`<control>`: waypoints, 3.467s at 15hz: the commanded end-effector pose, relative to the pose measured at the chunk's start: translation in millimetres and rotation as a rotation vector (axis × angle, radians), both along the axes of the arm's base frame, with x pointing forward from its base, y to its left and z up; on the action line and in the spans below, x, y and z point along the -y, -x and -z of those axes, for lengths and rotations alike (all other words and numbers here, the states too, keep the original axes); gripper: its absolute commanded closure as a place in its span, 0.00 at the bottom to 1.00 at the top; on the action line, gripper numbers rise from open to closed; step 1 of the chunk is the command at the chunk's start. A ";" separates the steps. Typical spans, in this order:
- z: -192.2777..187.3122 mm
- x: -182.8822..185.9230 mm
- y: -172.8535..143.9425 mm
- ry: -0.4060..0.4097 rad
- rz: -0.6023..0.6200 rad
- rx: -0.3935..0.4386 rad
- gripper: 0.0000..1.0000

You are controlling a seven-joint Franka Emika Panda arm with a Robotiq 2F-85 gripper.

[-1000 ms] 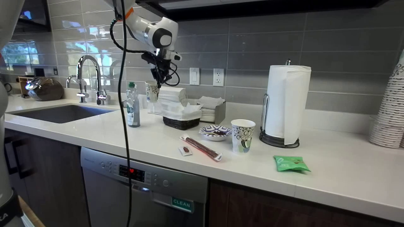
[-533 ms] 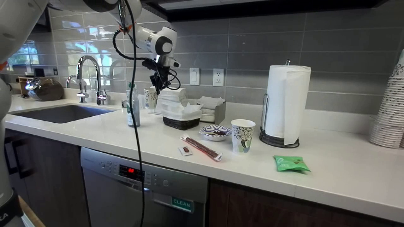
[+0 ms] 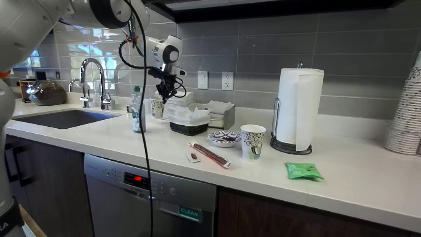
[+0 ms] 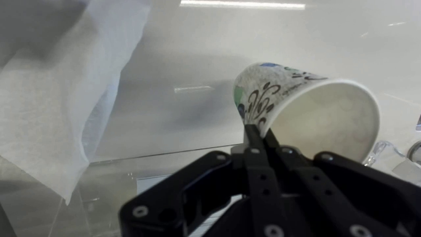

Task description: Move the cup on the counter

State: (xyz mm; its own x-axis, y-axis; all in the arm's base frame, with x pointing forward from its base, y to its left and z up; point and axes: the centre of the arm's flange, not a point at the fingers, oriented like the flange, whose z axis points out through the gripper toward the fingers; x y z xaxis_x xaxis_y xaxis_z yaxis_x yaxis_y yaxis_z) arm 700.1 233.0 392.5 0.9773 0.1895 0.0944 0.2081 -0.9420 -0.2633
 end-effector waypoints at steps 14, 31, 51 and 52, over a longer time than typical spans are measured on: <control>26.2 -17.6 -10.0 0.132 0.094 -0.016 0.99; -29.7 18.1 48.8 -0.065 -0.014 0.461 0.00; -142.3 156.4 279.6 -0.107 0.551 -0.015 0.00; -149.8 166.2 295.5 -0.073 0.594 -0.044 0.00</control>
